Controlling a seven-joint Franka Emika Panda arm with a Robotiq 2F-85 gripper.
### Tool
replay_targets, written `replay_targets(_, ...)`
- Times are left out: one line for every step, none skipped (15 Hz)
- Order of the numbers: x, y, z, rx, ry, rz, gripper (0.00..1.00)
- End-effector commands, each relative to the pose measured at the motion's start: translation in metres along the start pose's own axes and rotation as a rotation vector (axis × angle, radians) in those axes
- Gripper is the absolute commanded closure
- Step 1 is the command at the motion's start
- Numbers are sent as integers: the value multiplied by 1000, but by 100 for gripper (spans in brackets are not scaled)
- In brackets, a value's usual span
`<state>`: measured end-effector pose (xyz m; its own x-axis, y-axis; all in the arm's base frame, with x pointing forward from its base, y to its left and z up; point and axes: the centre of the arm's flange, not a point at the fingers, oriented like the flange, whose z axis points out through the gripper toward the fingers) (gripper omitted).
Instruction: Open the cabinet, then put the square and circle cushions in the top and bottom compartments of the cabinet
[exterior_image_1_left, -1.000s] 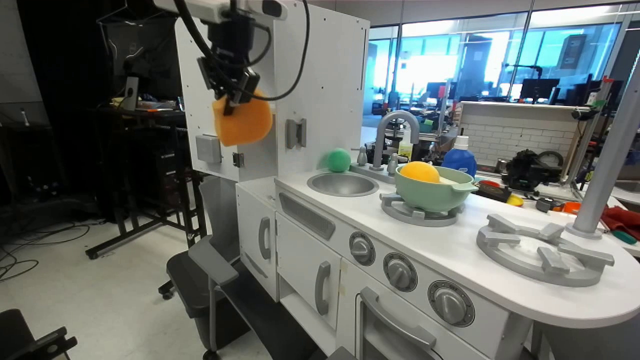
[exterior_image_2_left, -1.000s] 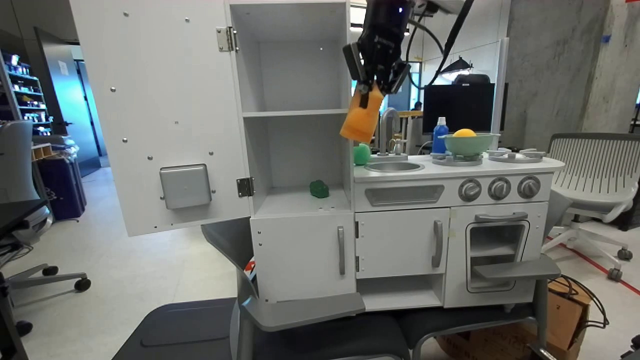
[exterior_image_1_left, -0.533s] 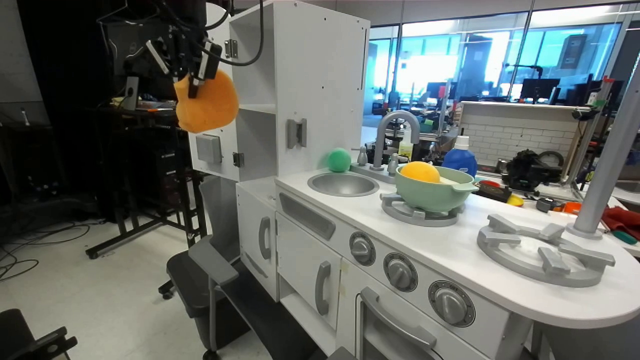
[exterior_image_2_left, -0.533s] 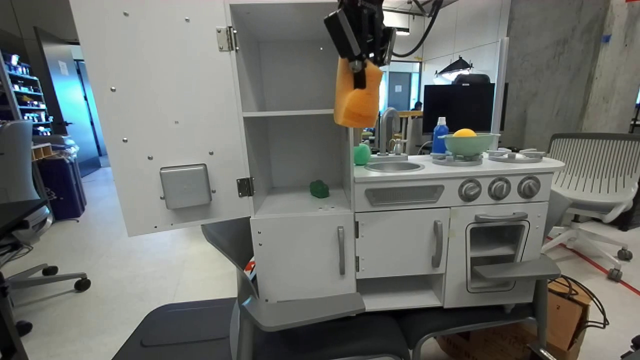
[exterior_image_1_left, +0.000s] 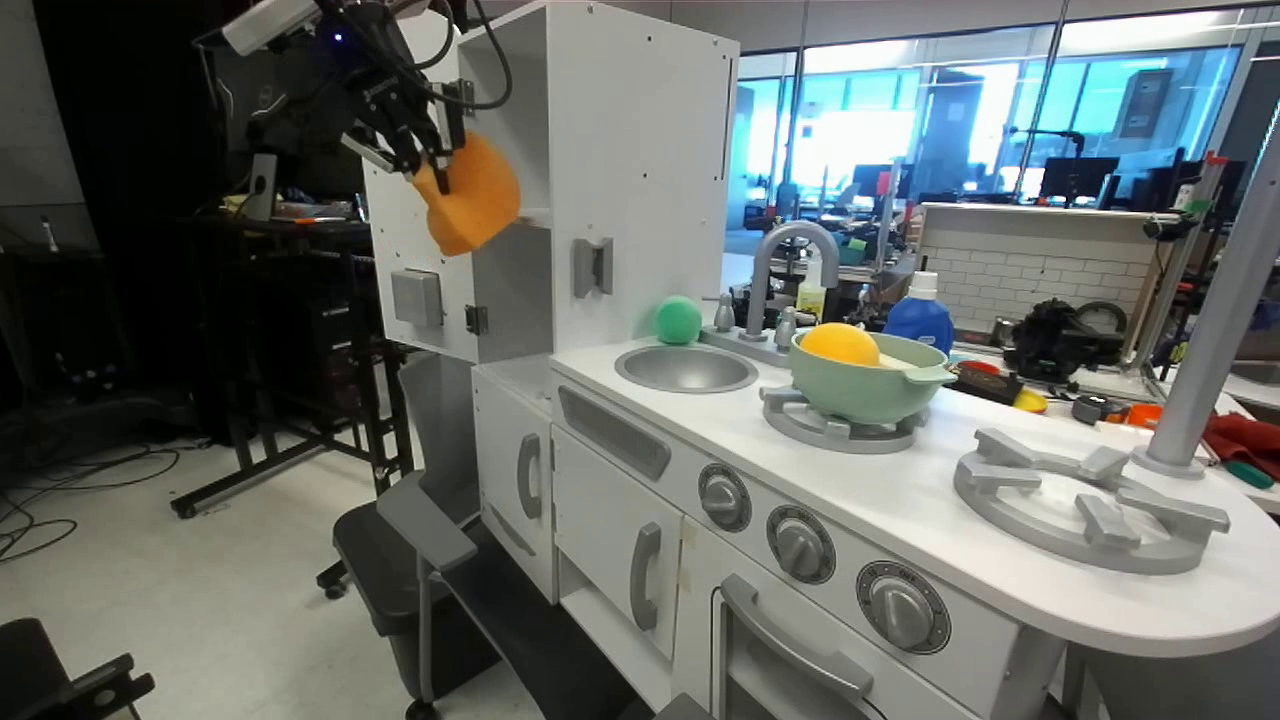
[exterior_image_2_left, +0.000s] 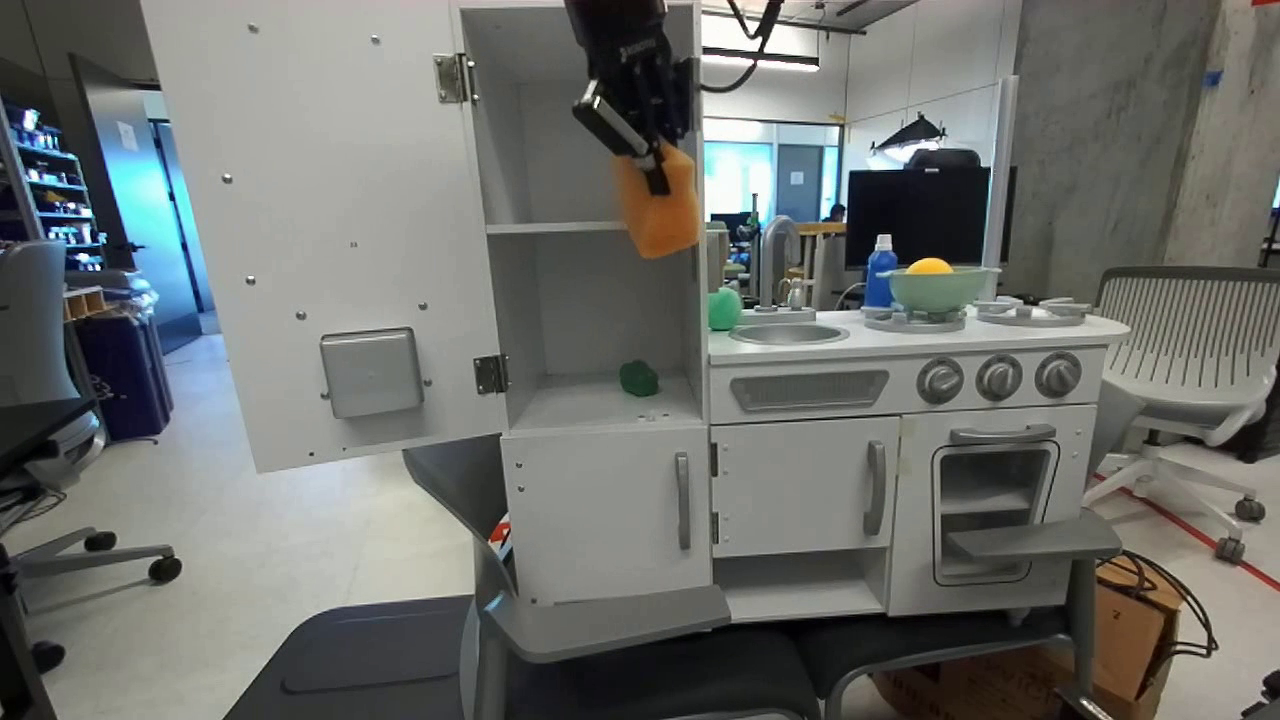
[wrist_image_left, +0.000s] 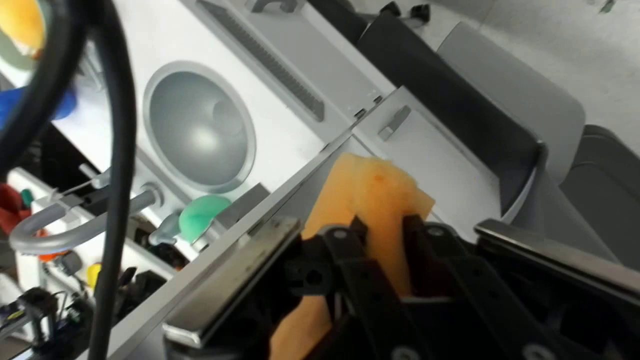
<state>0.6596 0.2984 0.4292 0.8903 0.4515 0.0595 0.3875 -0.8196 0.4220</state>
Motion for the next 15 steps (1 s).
replay_targets(37, 2, -4, -149, 121, 61, 97)
replay_targets(41, 4, 2, -185, 157, 78, 97)
replay_targets(46, 4, 5, -219, 190, 100, 97)
replay_targets(60, 7, 8, -243, 209, 114, 97)
replay_targets(64, 10, 16, -263, 224, 127, 97)
replay_targets(68, 14, 24, -278, 234, 141, 97)
replay_targets(75, 16, 25, -289, 234, 151, 97)
replay_targets(76, 19, 34, -298, 242, 163, 97)
replay_targets(78, 21, 35, -306, 253, 173, 97)
replay_targets(84, 22, 32, -315, 255, 180, 97)
replay_targets(83, 24, 36, -318, 260, 187, 97)
replay_targets(86, 26, 34, -322, 264, 192, 97)
replay_targets(89, 27, 31, -325, 266, 195, 97)
replay_targets(86, 27, 34, -326, 277, 198, 97)
replay_targets(87, 28, 34, -332, 283, 203, 97)
